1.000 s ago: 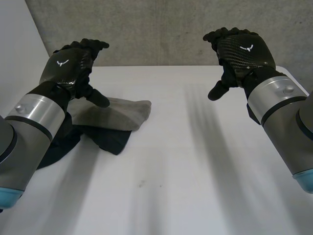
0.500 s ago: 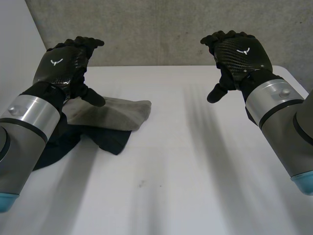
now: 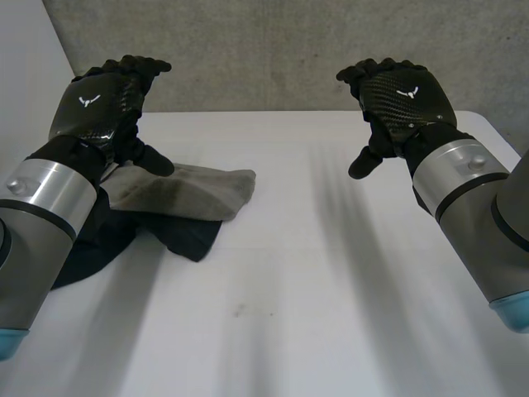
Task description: Fold the laundry.
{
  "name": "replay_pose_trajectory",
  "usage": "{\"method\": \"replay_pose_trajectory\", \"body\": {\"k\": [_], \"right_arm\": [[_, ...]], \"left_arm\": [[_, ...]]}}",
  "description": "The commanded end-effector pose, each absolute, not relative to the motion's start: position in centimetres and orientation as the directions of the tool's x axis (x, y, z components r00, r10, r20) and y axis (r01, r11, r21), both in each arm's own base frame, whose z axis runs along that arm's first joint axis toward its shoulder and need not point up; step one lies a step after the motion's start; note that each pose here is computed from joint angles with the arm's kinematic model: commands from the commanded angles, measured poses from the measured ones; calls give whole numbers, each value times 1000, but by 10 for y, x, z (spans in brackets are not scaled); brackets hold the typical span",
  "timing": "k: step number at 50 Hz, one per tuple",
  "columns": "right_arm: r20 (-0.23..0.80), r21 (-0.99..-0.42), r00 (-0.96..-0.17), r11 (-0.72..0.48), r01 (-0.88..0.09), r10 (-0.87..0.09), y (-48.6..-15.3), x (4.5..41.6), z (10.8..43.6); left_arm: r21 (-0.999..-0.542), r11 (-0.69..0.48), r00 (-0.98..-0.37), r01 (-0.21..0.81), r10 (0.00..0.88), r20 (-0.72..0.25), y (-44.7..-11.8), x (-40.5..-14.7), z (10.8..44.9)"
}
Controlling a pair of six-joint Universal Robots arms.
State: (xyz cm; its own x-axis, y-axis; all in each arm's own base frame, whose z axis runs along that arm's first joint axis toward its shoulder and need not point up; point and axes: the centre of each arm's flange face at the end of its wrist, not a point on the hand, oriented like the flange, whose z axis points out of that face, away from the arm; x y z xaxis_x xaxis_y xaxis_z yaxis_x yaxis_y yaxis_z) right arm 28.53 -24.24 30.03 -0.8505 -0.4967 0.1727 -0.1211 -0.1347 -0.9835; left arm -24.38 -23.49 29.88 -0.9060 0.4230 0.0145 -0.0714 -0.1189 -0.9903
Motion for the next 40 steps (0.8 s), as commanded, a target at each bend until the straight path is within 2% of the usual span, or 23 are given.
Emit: {"method": "replay_pose_trajectory", "body": {"k": [1, 40], "right_arm": [[179, -983, -847, -127, -132, -501, -242, 285, 296], [180, -983, -845, -128, -133, -503, -242, 286, 296]], "left_arm": [[-989, -132, -908, -71, 418, 9, -235, -242, 299], [-990, -127, -909, -65, 416, 6, -237, -242, 297]]}}
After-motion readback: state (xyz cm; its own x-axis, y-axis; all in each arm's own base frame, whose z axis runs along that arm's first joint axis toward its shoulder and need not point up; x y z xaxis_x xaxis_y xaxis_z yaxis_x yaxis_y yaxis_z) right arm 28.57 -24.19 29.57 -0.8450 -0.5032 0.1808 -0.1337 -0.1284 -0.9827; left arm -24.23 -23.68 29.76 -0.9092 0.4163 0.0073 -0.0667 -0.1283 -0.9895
